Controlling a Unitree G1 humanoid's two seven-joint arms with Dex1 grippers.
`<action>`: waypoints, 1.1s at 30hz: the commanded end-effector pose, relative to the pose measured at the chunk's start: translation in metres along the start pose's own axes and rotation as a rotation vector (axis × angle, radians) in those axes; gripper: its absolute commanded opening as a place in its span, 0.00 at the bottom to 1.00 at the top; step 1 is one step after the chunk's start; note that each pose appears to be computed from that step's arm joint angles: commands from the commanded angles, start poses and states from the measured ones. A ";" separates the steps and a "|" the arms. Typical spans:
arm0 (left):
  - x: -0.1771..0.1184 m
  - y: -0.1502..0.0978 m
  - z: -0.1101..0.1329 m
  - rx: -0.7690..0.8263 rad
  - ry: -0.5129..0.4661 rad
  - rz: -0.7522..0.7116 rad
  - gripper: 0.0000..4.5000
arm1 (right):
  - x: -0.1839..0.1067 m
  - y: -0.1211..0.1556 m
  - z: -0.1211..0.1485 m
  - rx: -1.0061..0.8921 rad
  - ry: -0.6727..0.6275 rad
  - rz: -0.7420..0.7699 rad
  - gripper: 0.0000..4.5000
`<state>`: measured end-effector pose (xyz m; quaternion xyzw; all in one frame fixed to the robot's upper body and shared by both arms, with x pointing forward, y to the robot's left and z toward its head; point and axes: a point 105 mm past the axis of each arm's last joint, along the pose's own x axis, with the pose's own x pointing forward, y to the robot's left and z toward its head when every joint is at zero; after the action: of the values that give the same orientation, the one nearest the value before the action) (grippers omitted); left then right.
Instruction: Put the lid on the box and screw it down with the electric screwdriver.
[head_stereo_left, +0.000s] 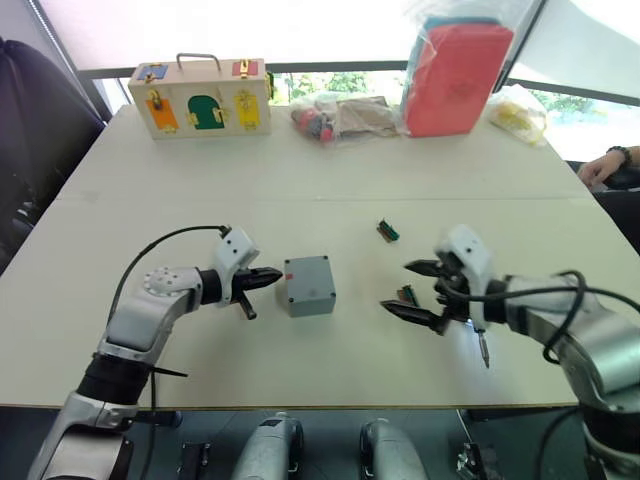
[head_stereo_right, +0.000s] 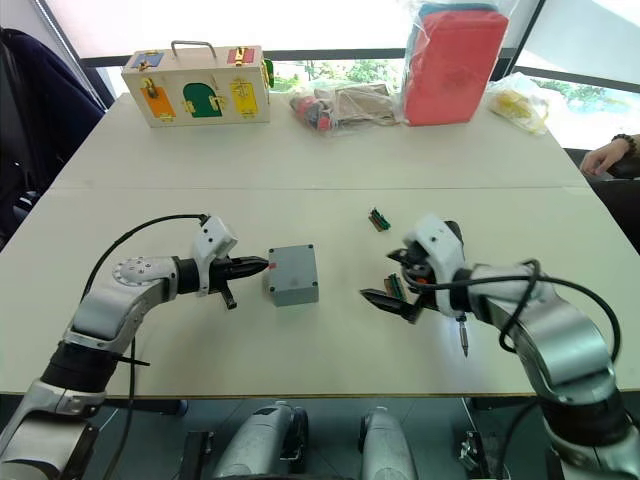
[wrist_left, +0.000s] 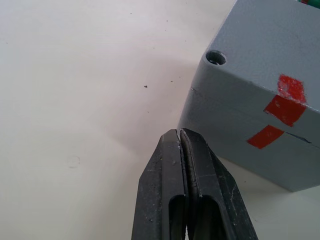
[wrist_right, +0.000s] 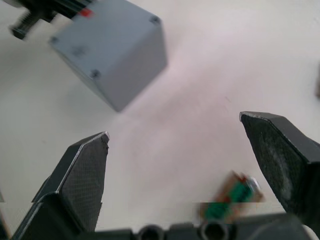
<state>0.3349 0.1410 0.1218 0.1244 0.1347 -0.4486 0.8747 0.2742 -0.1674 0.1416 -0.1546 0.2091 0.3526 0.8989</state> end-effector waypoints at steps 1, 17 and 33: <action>-0.019 0.010 0.026 0.045 -0.073 0.012 0.00 | -0.008 -0.012 -0.003 0.044 -0.051 -0.112 0.99; -0.051 -0.049 0.060 0.052 -0.070 -0.280 0.00 | 0.014 -0.017 -0.009 0.123 -0.103 -0.172 0.59; -0.045 -0.054 0.058 0.056 -0.067 -0.283 0.00 | 0.024 -0.015 -0.010 0.135 -0.111 -0.166 0.44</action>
<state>0.2748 0.1287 0.1794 0.1023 0.1264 -0.5689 0.8062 0.2963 -0.1721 0.1144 -0.0857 0.1901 0.2650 0.9414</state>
